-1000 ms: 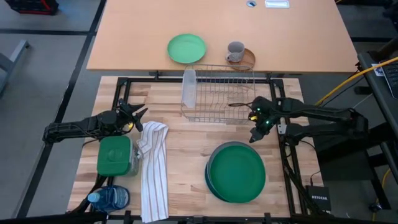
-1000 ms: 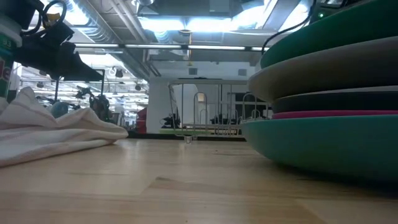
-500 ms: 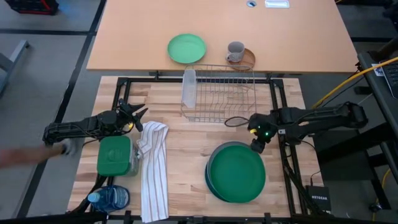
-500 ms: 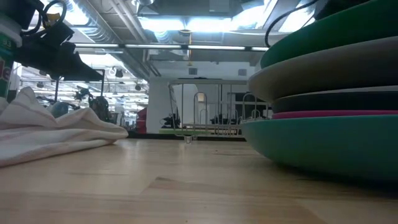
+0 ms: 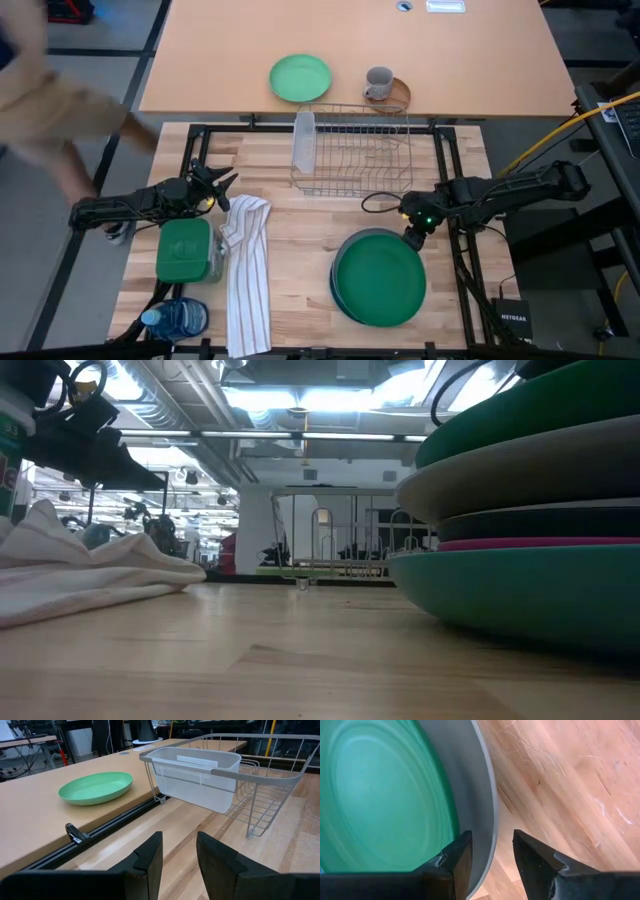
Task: Sort dishes
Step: Put the dark green plate in the dish rack
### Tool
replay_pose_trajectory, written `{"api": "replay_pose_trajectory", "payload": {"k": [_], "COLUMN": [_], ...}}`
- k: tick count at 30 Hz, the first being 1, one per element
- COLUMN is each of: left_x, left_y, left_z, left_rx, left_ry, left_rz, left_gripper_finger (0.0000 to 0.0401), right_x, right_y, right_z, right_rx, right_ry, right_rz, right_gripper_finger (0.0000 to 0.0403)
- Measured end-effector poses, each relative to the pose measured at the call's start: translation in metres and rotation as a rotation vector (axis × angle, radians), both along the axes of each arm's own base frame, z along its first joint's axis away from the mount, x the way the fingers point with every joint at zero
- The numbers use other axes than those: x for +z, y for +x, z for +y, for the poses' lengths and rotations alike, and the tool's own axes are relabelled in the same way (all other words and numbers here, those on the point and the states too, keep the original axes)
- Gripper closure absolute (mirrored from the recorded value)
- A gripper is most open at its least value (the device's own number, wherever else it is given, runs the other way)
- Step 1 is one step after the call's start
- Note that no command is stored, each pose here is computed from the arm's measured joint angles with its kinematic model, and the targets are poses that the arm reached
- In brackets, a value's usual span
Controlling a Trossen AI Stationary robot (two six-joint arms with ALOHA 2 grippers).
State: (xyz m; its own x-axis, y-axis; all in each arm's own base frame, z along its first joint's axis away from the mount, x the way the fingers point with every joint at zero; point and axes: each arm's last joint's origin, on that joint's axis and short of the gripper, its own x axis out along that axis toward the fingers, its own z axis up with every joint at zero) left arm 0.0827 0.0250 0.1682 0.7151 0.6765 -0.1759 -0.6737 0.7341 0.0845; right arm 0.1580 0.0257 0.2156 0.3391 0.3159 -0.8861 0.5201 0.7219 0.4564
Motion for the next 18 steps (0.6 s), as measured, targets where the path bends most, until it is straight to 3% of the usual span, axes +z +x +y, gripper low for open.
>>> {"api": "replay_pose_trajectory", "payload": {"k": [18], "left_x": [0.000], "left_y": [0.000], "left_z": [0.000], "left_rx": [0.005], "left_ry": [-0.021], "left_rz": [-0.020], "left_gripper_finger": [0.0292], "right_x": [0.011], "right_y": [-0.010], "right_z": [0.000], "right_rx": [0.011], "right_ry": [0.033], "right_rz": [-0.073], "right_gripper_finger": [0.0256]}}
